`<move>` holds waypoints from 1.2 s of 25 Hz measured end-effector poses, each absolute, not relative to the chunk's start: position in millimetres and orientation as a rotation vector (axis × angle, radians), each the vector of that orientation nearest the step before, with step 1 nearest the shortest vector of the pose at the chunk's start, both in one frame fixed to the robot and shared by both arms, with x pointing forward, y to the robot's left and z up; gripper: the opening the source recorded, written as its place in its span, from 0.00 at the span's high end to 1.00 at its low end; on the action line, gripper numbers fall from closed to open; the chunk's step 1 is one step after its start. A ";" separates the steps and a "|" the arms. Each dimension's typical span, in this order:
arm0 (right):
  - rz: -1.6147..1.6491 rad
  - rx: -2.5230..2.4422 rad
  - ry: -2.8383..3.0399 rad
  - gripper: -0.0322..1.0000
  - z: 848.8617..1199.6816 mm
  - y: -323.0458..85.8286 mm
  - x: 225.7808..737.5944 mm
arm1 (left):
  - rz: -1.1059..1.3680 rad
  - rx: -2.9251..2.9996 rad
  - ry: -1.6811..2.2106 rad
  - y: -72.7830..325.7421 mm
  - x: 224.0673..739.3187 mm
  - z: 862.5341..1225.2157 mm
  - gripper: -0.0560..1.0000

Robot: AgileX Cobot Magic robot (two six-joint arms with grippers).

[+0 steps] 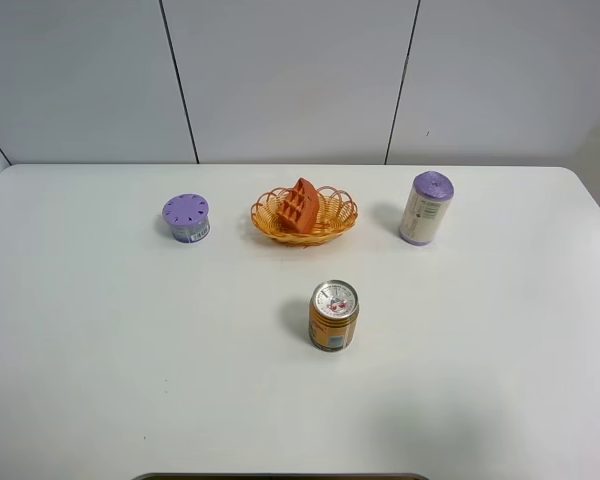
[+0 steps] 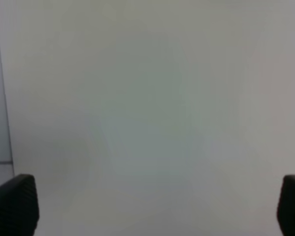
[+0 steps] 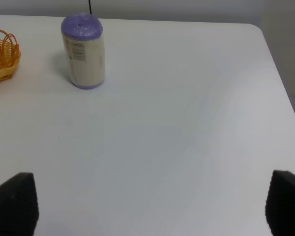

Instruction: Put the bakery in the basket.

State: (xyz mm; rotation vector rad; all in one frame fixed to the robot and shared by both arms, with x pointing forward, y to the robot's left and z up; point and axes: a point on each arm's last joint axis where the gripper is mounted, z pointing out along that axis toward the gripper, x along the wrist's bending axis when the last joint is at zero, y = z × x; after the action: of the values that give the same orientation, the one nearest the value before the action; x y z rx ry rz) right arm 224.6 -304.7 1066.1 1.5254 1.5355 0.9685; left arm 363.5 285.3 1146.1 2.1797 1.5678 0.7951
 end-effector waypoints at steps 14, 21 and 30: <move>0.968 1.525 1.536 0.08 1066.1 -304.7 224.6 | 0.818 1.674 1.826 307.2 261.8 1062.6 0.01; 0.968 1.525 1.536 0.08 1066.1 -304.7 224.6 | 0.901 1.529 1.713 299.9 237.8 1033.1 0.01; 0.968 1.525 1.536 0.08 1066.1 -304.7 224.6 | 0.908 1.542 1.676 298.4 238.8 1033.4 0.01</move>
State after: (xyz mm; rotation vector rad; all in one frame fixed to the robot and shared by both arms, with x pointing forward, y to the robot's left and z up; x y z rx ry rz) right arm 224.6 -304.7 1066.1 1.5254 1.5355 0.9685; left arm 238.8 298.4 1033.4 1.5423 1.6756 0.9079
